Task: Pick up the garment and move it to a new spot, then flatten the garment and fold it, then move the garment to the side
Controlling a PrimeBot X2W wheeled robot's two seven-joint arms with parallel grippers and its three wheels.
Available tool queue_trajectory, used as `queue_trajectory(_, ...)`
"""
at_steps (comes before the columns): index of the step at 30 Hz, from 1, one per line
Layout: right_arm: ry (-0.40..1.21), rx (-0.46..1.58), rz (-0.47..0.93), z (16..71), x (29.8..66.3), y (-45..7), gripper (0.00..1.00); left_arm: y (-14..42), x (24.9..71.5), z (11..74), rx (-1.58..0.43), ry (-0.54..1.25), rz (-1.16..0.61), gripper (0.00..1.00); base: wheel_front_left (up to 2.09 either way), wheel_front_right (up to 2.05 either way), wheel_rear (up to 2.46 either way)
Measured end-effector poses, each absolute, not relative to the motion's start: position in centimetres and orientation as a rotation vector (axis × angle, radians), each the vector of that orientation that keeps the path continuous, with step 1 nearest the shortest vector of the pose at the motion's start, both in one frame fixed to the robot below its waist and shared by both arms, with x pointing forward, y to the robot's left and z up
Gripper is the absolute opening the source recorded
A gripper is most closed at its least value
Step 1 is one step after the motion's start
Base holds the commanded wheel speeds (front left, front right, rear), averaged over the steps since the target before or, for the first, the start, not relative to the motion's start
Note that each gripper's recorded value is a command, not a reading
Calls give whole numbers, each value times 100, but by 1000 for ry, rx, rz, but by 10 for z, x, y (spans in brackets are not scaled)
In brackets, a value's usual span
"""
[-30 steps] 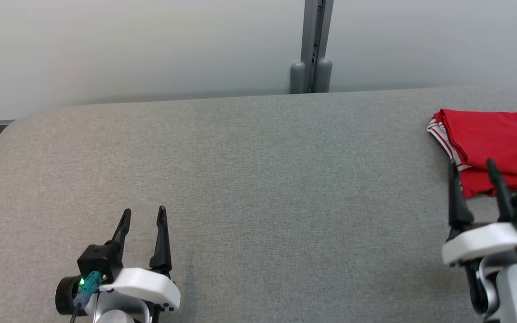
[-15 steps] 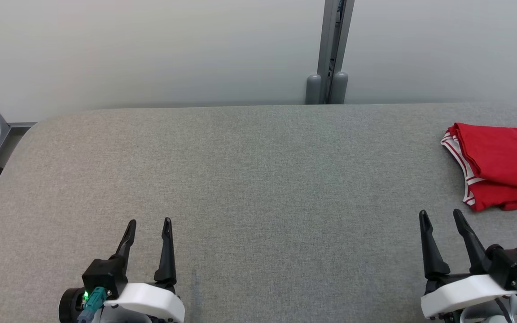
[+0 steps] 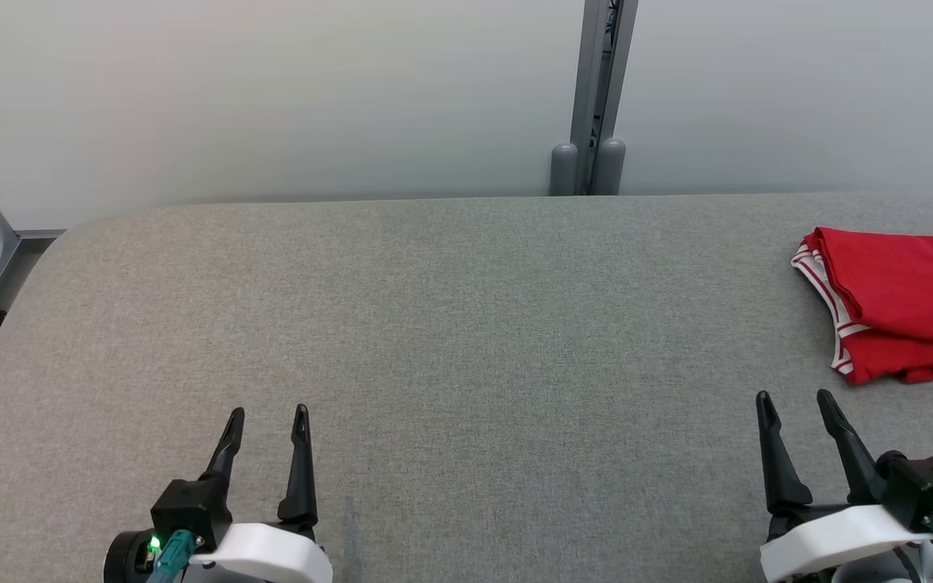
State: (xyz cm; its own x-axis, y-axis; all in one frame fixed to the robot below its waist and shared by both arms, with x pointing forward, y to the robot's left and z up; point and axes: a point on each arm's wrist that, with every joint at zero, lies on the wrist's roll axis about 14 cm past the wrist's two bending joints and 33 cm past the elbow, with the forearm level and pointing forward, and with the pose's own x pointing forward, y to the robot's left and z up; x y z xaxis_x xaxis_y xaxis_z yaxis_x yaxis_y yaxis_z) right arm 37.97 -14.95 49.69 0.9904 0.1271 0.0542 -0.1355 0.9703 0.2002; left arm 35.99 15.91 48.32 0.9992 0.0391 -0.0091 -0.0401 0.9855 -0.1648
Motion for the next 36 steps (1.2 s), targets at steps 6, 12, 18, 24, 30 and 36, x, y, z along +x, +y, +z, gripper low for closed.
queue_trajectory(6,-35,204,130,495,380,-150,100,160,359,482,-155,8,40,100,0,0,0)
queue_trajectory(12,-29,206,132,493,380,-149,100,160,359,481,-148,12,39,100,0,0,0)
queue_trajectory(18,4,213,127,483,376,-148,0,159,355,472,-149,39,37,0,0,0,0)
queue_trajectory(24,71,273,100,464,367,-151,0,161,345,451,-206,117,58,0,0,0,0)
queue_trajectory(30,87,378,66,463,368,-156,0,167,347,448,-318,146,85,0,0,0,0)
queue_trajectory(36,89,479,36,464,370,-162,0,172,348,447,-424,161,106,0,0,0,0)
